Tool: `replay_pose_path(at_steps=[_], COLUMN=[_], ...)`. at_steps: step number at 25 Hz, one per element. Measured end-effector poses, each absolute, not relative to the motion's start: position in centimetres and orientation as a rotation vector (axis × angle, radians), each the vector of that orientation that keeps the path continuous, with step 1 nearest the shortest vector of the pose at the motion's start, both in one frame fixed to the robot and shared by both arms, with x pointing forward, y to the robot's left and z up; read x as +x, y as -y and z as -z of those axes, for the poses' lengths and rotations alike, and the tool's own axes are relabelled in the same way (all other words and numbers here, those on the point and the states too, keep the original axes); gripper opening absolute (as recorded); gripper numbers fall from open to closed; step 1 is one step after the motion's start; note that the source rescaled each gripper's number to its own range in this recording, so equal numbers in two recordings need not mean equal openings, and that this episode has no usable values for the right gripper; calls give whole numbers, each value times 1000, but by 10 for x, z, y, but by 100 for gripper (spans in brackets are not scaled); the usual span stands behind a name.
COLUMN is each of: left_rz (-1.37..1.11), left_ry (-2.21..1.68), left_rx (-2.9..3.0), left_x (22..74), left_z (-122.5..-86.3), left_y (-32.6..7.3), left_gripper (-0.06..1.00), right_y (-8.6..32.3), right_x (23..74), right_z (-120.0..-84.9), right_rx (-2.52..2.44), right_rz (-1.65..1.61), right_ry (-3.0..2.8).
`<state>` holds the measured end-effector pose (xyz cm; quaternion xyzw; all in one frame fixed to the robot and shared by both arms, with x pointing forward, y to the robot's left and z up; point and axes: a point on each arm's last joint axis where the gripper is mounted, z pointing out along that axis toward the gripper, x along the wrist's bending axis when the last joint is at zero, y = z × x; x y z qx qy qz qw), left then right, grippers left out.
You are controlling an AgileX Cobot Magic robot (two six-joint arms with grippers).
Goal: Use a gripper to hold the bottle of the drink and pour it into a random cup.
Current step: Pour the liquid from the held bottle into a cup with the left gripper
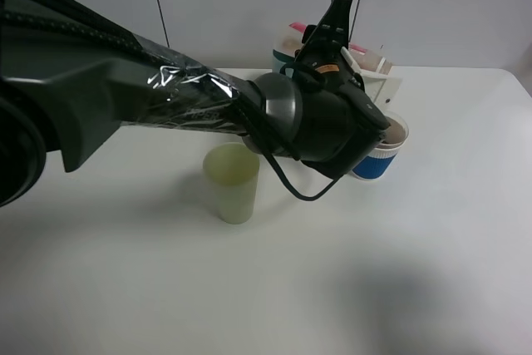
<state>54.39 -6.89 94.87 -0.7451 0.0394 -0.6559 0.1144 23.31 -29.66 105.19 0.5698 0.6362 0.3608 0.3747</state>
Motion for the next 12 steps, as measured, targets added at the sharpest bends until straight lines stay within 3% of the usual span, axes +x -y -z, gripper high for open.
replay_pose_path(at_steps=[12], left_rz=[1945], left_ry=[-134], left_rx=[-2161], left_x=[544], left_z=[-951], left_y=[70], left_gripper=[0], right_y=[297], right_x=[233], right_z=[-1052], right_rx=[1459], right_rz=[-923], right_ry=[-1629])
